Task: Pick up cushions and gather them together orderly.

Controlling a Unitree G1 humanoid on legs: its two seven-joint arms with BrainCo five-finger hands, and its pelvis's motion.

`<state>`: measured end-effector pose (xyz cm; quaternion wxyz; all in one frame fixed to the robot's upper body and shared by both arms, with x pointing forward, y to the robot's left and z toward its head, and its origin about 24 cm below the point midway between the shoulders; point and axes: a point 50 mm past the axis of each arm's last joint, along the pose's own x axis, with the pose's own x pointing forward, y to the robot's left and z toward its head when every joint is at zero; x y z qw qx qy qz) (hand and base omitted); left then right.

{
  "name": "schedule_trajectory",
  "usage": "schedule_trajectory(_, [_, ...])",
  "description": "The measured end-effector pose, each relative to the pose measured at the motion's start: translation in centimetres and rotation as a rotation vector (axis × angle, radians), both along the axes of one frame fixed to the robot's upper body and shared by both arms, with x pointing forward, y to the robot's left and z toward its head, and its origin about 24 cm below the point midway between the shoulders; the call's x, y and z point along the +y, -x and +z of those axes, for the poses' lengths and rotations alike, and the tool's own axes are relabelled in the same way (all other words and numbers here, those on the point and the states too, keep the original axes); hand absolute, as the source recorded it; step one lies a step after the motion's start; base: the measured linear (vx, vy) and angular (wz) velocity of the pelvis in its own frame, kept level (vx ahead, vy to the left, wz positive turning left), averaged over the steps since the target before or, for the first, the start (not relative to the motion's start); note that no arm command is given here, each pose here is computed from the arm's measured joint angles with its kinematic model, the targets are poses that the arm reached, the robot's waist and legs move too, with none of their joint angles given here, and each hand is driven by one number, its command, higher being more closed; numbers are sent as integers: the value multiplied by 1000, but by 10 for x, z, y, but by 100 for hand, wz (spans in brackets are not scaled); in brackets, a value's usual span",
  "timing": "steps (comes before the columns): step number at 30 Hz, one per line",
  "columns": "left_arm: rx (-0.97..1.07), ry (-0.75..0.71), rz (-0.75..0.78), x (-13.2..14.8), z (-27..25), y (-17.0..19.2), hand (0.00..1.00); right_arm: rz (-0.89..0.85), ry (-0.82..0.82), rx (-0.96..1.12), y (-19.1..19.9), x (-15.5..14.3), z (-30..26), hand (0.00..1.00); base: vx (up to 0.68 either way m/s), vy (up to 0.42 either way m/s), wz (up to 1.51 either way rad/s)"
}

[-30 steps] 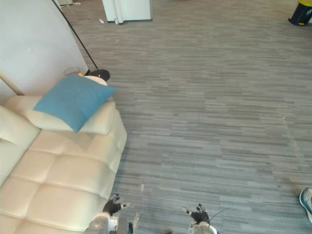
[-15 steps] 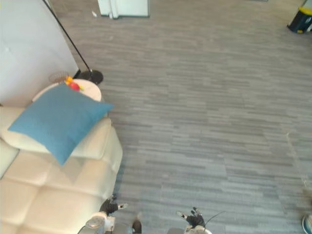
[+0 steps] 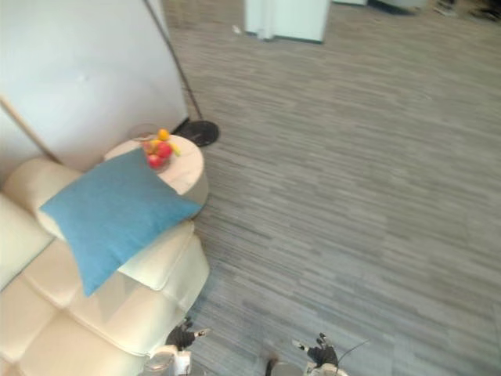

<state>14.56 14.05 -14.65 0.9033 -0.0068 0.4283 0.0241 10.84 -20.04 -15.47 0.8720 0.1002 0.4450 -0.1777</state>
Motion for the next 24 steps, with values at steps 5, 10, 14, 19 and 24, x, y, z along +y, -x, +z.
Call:
schedule_trajectory(5, [6, -11, -75, -6, -1, 2, 0, -38, -2, -14, -3, -4, 1, 0, 211, 0, 78])
schedule_trajectory(10, [-1, -55, -94, 8, 0, -2, 0, -33, -14, -24, -9, 1, 2, 0, 182, 78, 56])
schedule_trajectory(14, [34, -43, -103, 8, -4, 9, 0, -28, -9, 10, 7, 0, -2, 0, 186, 108, 59])
schedule_trajectory(19, [28, -50, -102, 11, -3, 7, 0, -25, -20, 3, 12, 6, -2, 0, 198, -22, 92])
schedule_trajectory(24, [25, -37, -87, 8, -3, 6, 0, -35, -27, 6, 15, 8, -3, 0, 184, -183, 109])
